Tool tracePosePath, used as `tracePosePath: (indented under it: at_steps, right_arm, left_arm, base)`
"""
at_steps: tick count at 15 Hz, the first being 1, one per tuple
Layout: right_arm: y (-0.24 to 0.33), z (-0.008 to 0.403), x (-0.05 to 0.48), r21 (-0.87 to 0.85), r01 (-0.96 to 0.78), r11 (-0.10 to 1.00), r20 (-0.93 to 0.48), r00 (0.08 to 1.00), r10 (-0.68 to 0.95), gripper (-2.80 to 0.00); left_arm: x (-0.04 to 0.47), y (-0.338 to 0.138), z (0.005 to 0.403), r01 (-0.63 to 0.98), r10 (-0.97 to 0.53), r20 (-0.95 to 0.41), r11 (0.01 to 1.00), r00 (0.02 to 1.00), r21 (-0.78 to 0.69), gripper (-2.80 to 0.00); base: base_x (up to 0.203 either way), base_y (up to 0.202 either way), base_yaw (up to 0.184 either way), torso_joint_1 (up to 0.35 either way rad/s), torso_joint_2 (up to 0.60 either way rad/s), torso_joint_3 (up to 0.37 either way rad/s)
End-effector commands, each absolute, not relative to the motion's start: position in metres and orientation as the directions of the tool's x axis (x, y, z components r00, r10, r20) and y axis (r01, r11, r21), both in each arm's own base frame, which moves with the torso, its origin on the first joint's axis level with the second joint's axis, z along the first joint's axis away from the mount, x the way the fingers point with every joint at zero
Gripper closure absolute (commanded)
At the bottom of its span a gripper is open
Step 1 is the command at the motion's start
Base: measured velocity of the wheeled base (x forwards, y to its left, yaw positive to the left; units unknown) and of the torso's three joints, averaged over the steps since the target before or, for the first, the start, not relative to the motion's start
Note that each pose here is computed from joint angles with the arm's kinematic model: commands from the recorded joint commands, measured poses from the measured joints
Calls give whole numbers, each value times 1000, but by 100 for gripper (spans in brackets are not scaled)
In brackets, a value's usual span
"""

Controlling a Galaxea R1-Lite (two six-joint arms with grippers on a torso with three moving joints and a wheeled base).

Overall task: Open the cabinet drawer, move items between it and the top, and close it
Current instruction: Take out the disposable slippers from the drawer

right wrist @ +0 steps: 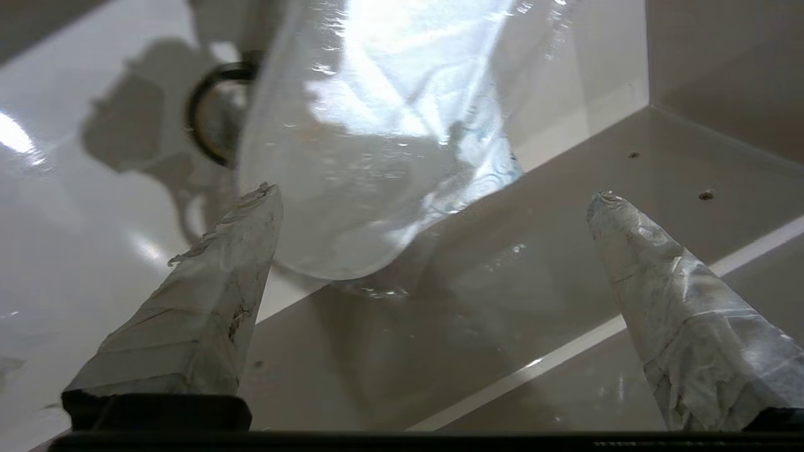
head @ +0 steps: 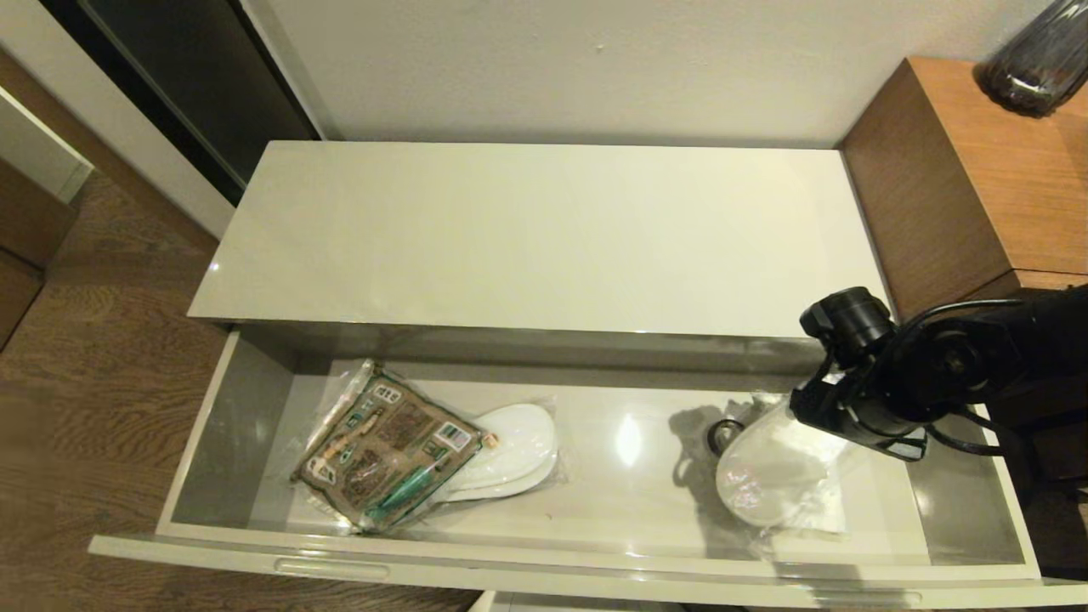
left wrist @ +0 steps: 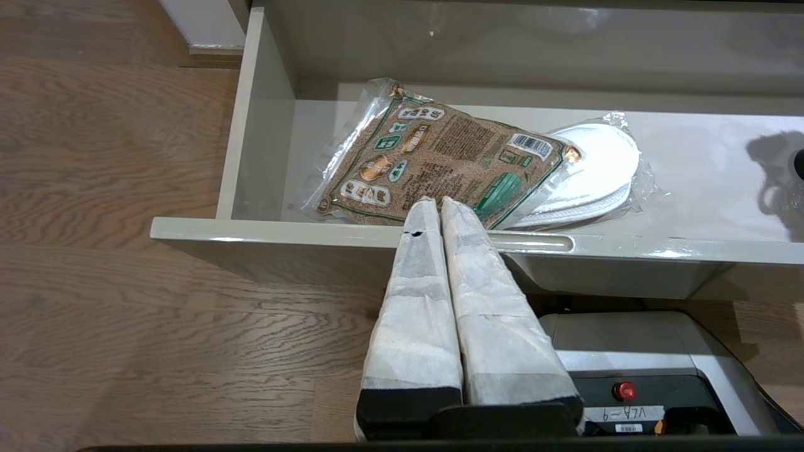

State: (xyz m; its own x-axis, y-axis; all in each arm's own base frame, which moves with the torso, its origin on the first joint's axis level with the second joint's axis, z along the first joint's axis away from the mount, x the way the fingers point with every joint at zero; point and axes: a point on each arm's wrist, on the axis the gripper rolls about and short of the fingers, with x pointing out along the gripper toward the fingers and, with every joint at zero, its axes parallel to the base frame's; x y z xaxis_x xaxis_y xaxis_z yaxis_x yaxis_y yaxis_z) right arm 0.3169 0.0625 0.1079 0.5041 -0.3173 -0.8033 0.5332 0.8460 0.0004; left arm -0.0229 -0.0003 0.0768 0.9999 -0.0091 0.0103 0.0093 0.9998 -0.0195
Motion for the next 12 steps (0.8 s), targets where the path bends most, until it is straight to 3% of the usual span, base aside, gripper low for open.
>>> tracePosePath:
  at_steps: [1, 7, 12]
  right_arm:
    - [53, 101, 313, -7, 556, 831, -810, 484, -331, -280]
    - [41, 34, 318, -16, 587, 810, -822, 453, -345, -280]
    - [39, 7, 340, -8, 592, 806, -819, 459, -345, -280]
  left_arm:
    - [-23, 0, 77, 9, -9, 9, 1000, 1000, -20, 0]
    - [-23, 0, 77, 8, -8, 9, 1000, 1000, -20, 0]
    - [-23, 0, 77, 9, -8, 9, 1000, 1000, -20, 0]
  base:
    - [0, 0, 0, 0, 0, 0]
    - [0, 0, 0, 0, 0, 0]
    - [0, 0, 0, 0, 0, 0]
